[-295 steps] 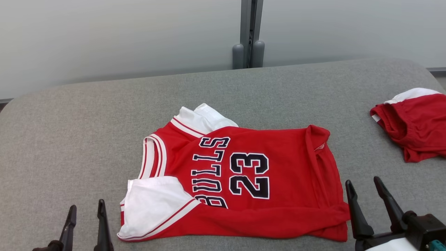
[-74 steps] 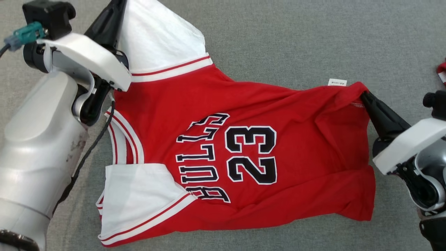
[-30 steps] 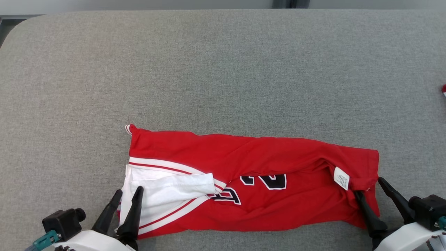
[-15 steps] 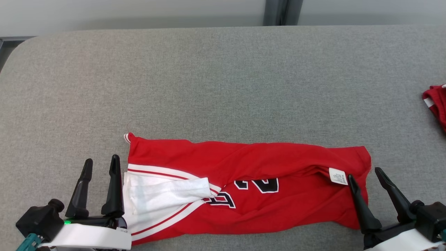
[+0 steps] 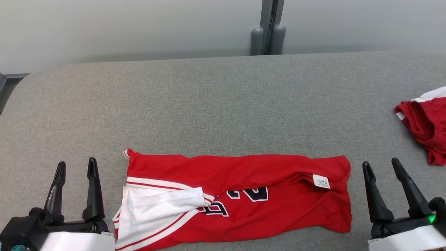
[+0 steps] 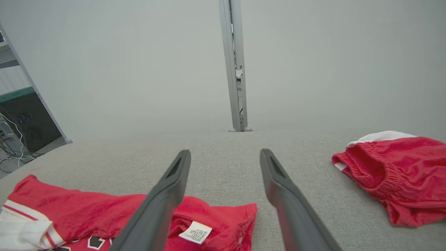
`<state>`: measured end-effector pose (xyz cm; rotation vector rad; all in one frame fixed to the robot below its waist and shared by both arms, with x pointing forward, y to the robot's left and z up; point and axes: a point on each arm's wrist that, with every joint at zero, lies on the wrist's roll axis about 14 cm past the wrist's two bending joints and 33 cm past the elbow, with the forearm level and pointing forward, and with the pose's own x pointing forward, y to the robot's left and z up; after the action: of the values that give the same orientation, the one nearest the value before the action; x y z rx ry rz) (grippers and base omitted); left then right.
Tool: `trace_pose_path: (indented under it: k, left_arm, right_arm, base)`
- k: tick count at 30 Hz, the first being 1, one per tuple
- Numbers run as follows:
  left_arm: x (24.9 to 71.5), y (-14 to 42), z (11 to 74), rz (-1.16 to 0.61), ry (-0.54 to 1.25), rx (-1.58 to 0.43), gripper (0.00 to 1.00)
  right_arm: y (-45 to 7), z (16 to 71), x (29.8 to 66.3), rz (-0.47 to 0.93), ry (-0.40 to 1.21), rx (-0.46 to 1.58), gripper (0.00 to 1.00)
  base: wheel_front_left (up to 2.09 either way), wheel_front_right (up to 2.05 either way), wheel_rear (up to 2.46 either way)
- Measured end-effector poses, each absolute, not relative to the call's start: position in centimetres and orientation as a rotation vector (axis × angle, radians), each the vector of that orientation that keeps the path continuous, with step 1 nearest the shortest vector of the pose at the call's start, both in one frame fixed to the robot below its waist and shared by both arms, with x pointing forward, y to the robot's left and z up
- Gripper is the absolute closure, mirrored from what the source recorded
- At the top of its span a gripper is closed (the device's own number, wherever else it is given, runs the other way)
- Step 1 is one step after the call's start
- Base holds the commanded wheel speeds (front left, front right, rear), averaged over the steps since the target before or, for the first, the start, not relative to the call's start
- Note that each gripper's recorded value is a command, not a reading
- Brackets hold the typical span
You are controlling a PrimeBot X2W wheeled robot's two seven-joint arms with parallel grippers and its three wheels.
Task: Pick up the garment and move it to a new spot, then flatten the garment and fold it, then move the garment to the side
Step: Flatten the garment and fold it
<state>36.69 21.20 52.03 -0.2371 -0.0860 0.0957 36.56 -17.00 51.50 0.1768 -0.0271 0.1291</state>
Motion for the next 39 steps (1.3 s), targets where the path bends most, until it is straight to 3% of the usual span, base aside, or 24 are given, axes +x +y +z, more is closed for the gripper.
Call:
trace_pose_path:
  k: [8,31,39]
  left_arm:
    - [36.0,22.0,53.4,0.085,-0.130,-0.169,0.00]
    - [35.7,22.2,49.9,0.071,-0.007,-0.131,0.00]
    - [36.6,21.7,49.4,0.061,0.011,-0.149,0.00]
  right_arm:
    - [-17.4,53.2,36.6,0.104,-0.087,0.168,0.00]
    - [-16.0,50.2,36.8,0.122,0.007,0.170,0.00]
    - [-17.3,44.2,37.2,0.065,0.190,0.187,0.00]
  base:
    - [0.00,0.00,0.00]
    - [0.00,0.00,0.00]
    - [0.00,0.00,0.00]
